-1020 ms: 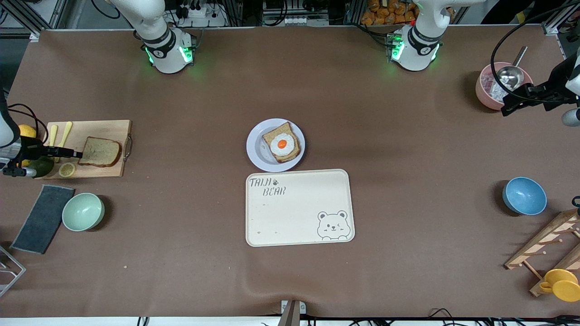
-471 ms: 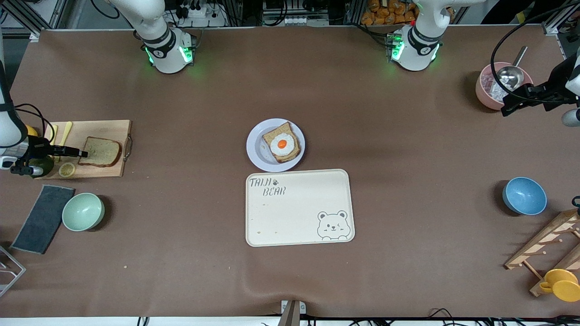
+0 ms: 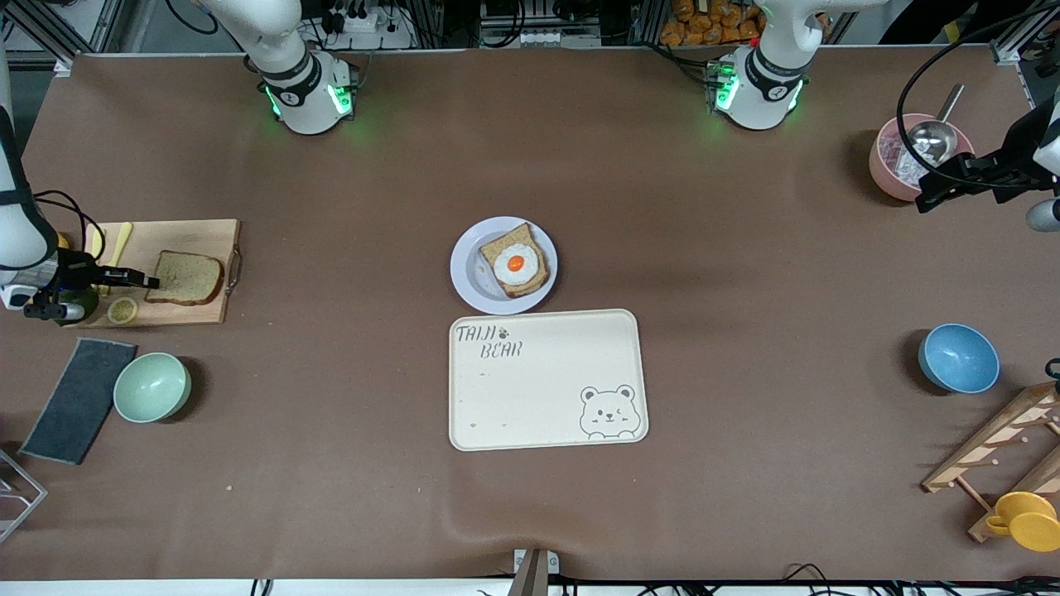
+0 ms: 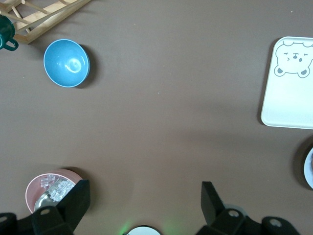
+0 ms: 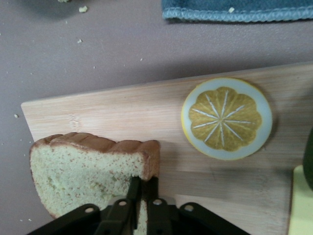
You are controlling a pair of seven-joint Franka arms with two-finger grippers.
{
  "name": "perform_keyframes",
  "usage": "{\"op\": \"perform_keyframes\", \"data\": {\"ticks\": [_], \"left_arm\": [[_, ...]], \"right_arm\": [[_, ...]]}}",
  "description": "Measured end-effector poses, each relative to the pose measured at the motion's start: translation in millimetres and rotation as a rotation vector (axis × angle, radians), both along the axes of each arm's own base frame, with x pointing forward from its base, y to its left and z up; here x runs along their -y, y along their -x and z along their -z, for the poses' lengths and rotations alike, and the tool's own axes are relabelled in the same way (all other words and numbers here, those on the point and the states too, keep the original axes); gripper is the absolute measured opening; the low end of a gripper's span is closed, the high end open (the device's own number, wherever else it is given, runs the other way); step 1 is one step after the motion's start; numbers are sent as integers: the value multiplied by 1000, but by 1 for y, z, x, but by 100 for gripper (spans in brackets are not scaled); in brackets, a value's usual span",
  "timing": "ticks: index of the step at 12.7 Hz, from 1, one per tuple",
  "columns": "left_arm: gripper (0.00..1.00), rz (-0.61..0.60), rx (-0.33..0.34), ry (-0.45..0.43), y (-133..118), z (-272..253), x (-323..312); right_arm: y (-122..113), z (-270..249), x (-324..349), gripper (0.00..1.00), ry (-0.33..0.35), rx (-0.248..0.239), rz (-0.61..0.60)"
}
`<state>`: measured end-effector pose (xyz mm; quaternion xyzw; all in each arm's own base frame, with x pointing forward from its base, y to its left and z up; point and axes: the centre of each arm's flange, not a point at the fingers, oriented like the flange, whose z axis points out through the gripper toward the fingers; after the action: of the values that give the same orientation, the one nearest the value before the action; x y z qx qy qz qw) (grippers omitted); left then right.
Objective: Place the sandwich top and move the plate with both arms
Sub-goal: 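Reach the right gripper to the bread slice on the cutting board and grasp it, then lift the bread slice with the right gripper and carry it to the plate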
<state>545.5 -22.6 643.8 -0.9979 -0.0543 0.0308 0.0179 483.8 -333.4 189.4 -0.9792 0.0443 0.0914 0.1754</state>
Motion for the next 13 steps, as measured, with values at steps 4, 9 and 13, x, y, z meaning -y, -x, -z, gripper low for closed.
{"op": "perform_keyframes", "data": {"ticks": [4, 9, 13], "left_arm": [[100, 0, -3, 0, -2, 2, 0], [100, 0, -4, 0, -2, 3, 0], [100, 0, -4, 0, -2, 3, 0]], "right_arm": [[1, 0, 0, 4, 0, 22, -39], [-8, -13, -3, 4, -34, 6, -59], [-31, -50, -5, 4, -84, -5, -92]]}}
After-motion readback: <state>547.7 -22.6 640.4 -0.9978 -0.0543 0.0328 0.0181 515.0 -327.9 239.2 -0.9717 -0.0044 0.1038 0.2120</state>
